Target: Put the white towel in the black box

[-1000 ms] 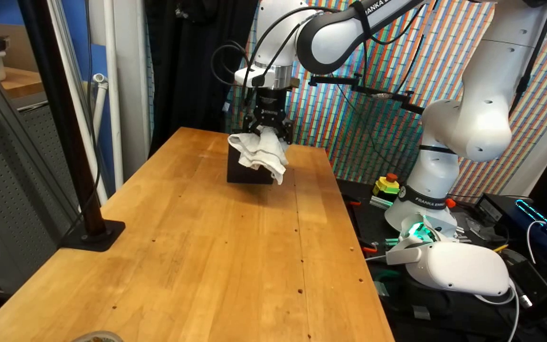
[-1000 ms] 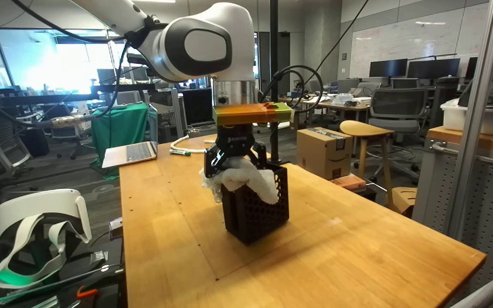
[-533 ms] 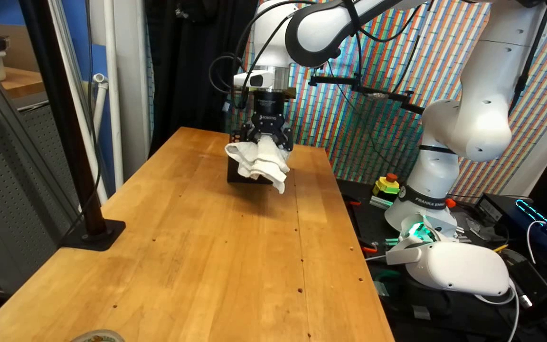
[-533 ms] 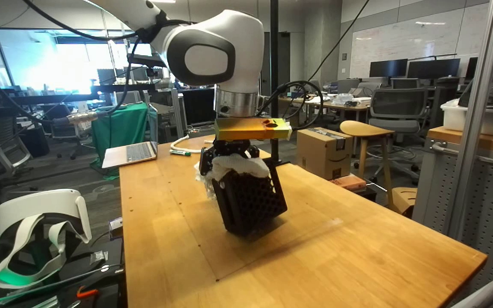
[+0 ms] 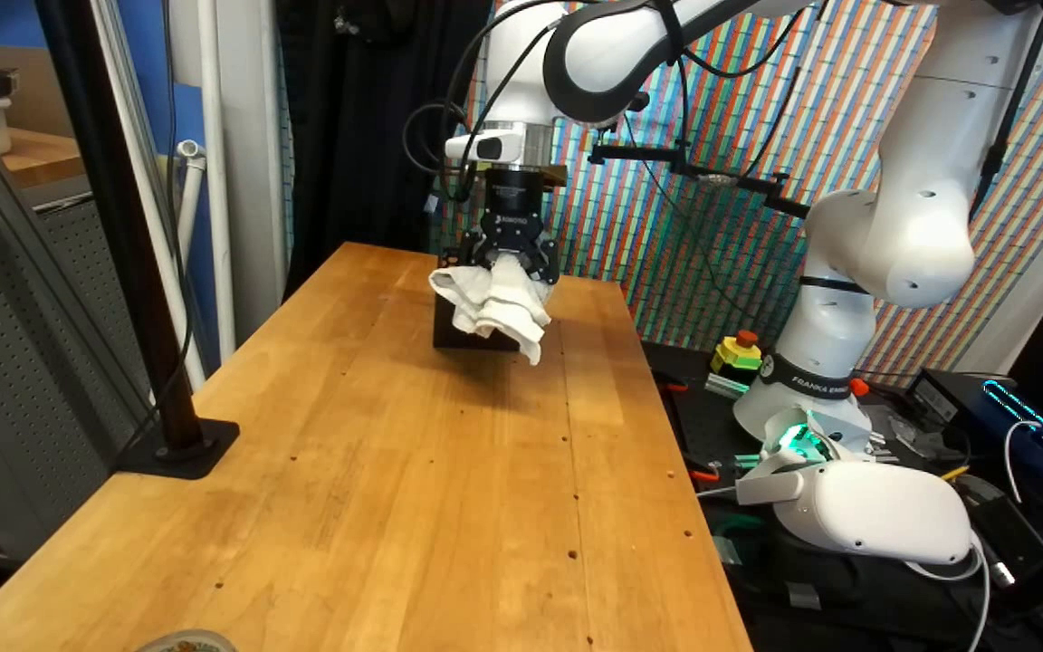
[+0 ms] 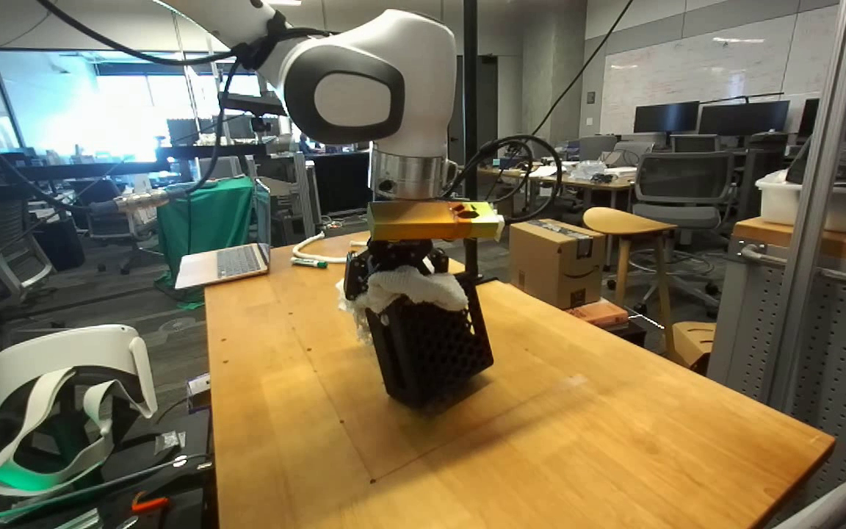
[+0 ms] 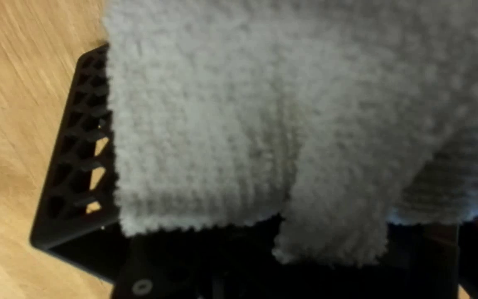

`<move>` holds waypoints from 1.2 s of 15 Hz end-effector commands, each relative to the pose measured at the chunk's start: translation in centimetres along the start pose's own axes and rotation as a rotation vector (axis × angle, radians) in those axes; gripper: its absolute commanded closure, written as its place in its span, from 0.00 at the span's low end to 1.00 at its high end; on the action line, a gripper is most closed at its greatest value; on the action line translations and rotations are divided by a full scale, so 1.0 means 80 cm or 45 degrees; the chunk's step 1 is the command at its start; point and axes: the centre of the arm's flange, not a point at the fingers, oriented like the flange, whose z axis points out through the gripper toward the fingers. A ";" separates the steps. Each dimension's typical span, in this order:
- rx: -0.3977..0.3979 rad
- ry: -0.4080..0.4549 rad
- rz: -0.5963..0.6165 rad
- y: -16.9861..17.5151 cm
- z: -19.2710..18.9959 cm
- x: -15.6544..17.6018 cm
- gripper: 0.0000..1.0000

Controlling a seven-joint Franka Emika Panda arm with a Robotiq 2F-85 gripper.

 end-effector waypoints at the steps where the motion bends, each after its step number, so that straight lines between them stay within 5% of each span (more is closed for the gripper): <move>1: -0.099 -0.048 0.017 -0.028 -0.011 0.002 0.62; 4: -0.161 -0.086 0.045 -0.045 -0.025 0.009 0.59; 12: -0.335 -0.180 0.169 -0.112 -0.084 0.017 0.01; 18: -0.467 -0.177 0.181 -0.116 -0.131 0.030 0.00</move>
